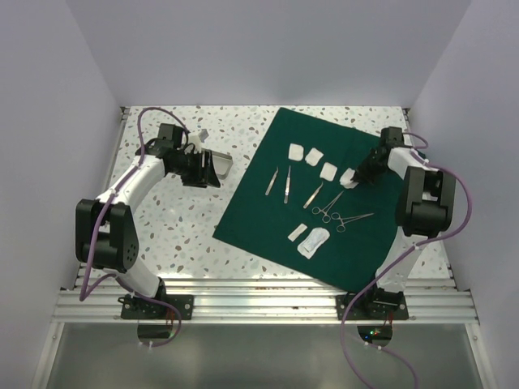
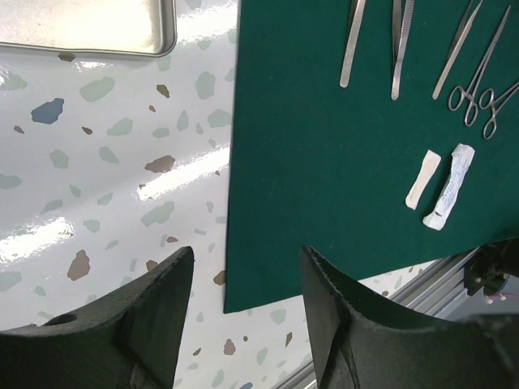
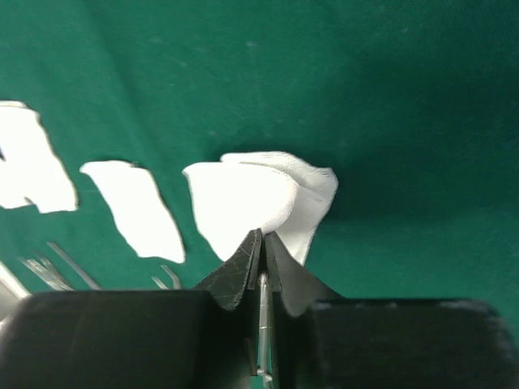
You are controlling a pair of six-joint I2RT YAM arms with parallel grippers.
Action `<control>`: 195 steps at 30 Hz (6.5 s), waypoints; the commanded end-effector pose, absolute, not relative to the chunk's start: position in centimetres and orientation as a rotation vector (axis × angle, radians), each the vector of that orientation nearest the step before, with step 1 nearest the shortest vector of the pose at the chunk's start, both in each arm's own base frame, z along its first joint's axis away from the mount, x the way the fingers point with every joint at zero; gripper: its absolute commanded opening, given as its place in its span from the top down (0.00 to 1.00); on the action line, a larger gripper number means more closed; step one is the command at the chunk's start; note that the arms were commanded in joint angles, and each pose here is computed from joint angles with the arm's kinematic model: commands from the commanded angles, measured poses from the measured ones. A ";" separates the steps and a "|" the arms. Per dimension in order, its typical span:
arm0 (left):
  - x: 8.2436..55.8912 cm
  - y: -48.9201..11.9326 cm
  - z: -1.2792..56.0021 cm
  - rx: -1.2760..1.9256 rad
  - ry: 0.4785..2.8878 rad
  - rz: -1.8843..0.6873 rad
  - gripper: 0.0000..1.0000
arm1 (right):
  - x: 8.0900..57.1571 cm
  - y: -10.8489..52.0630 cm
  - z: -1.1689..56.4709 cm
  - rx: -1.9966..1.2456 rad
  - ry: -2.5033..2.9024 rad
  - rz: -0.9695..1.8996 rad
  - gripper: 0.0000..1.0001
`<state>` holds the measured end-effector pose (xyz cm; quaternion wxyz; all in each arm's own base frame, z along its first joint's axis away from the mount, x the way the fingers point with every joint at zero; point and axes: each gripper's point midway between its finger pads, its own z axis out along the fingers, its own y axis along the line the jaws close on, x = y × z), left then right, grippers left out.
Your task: Prepare the surgical pack
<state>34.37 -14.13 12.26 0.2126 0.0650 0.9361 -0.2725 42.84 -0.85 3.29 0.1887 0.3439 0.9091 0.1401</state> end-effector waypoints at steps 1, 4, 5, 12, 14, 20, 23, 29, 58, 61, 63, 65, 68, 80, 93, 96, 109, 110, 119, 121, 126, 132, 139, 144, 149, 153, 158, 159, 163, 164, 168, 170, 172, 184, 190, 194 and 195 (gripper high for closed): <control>34.9 -14.7 13.3 0.228 2.567 -0.782 0.41 | 42.8 -1.6 2.6 0.940 2.572 0.335 0.90; 34.8 -14.7 13.3 0.230 2.568 -0.783 0.41 | 42.4 -2.0 3.2 0.916 2.586 0.302 0.77; 34.8 -14.7 13.3 0.230 2.568 -0.783 0.41 | 42.3 -2.3 3.4 0.906 2.589 0.278 0.75; 34.8 -14.6 12.9 0.235 2.576 -0.780 0.41 | 41.2 -2.6 4.6 0.858 2.603 0.245 0.60; 34.8 -14.8 12.9 0.234 2.575 -0.791 0.41 | 41.0 -2.6 4.2 0.838 2.613 0.239 0.60; 34.7 -14.9 12.8 0.237 2.579 -0.802 0.41 | 42.4 -2.4 3.2 0.787 2.601 0.283 0.62; 34.6 -14.9 12.9 0.237 2.579 -0.802 0.41 | 43.0 -2.3 3.0 0.783 2.596 0.294 0.62; 34.6 -14.9 12.9 0.234 2.582 -0.802 0.41 | 43.9 -2.6 2.7 0.780 2.579 0.297 0.63; 34.4 -15.1 12.5 0.222 2.589 -0.828 0.42 | 46.6 1.6 10.2 0.680 2.455 0.605 1.00; 34.3 -15.2 12.5 0.217 2.587 -0.840 0.42 | 47.2 3.4 11.4 0.656 2.436 0.667 1.00; 34.3 -15.3 12.6 0.219 2.585 -0.844 0.42 | 47.7 4.6 12.0 0.647 2.418 0.720 1.00; 34.2 -15.3 12.6 0.217 2.584 -0.844 0.42 | 48.3 5.9 12.2 0.612 2.417 0.746 1.00; 34.2 -15.2 12.7 0.216 2.582 -0.836 0.42 | 49.1 7.7 12.6 0.585 2.405 0.797 1.00; 34.2 -14.9 13.0 0.223 2.584 -0.816 0.43 | 49.3 8.8 7.8 0.678 2.494 0.887 1.00; 34.1 -15.0 12.6 0.228 2.595 -0.820 0.43 | 48.0 6.9 4.7 0.788 2.539 0.885 1.00; 34.1 -15.0 12.5 0.226 2.597 -0.827 0.43 | 48.0 6.4 4.2 0.788 2.551 0.867 1.00; 34.0 -15.0 12.3 0.227 2.606 -0.825 0.43 | 48.0 5.4 3.7 0.734 2.600 0.773 1.00; 34.0 -15.0 12.3 0.227 2.606 -0.825 0.43 | 48.1 5.3 3.8 0.727 2.598 0.757 1.00; 34.0 -15.1 12.3 0.225 2.605 -0.836 0.43 | 47.7 5.0 4.1 0.709 2.597 0.734 1.00; 34.0 -15.1 12.2 0.227 2.606 -0.836 0.43 | 47.8 5.1 4.2 0.707 2.596 0.738 1.00; 34.0 -15.1 12.1 0.229 2.605 -0.835 0.43 | 48.2 4.7 5.0 0.690 2.580 0.714 1.00; 34.0 -15.1 12.1 0.227 2.607 -0.838 0.43 | 48.1 4.7 5.5 0.683 2.574 0.707 1.00; 34.0 -15.2 12.0 0.229 2.607 -0.842 0.43 | 47.8 4.7 5.6 0.680 2.574 0.704 1.00; 34.0 -15.2 11.9 0.229 2.610 -0.844 0.43 | 47.8 4.6 5.5 0.677 2.575 0.697 1.00; 34.0 -15.2 11.9 0.230 2.610 -0.846 0.43 | 47.6 4.5 5.5 0.666 2.588 0.690 0.82; 34.0 -15.2 11.9 0.229 2.613 -0.847 0.43 | 47.3 4.2 6.2 0.644 2.588 0.659 0.64; 33.9 -15.2 11.8 0.227 2.614 -0.851 0.43 | 46.5 4.3 5.7 0.614 2.609 0.662 0.55; 33.9 -15.2 11.8 0.228 2.612 -0.851 0.43 | 46.4 4.5 5.6 0.610 2.611 0.672 0.55; 33.8 -15.3 11.7 0.228 2.616 -0.858 0.43 | 46.4 4.9 4.7 0.614 2.616 0.704 0.56; 33.8 -15.3 11.6 0.227 2.617 -0.858 0.43 | 46.4 5.0 4.5 0.615 2.618 0.707 0.56; 33.8 -15.3 11.7 0.229 2.614 -0.860 0.43 | 46.5 5.2 3.7 0.618 2.626 0.722 0.56; 33.7 -15.3 11.7 0.228 2.615 -0.860 0.43 | 46.6 5.5 3.5 0.613 2.626 0.734 0.56; 33.8 -15.2 11.8 0.226 2.612 -0.854 0.43 | 46.7 5.9 3.4 0.599 2.629 0.735 0.57; 33.6 -15.1 11.9 0.221 2.618 -0.846 0.43 | 47.5 6.8 2.4 0.588 2.641 0.732 0.61; 33.7 -15.2 12.0 0.220 2.614 -0.853 0.43 | 47.7 6.9 2.3 0.606 2.636 0.741 0.64; 33.7 -15.1 12.0 0.221 2.612 -0.844 0.43 | 47.0 6.3 2.9 0.599 2.656 0.684 0.62; 33.6 -15.1 11.9 0.220 2.615 -0.845 0.43 | 46.8 6.1 2.9 0.588 2.663 0.668 0.61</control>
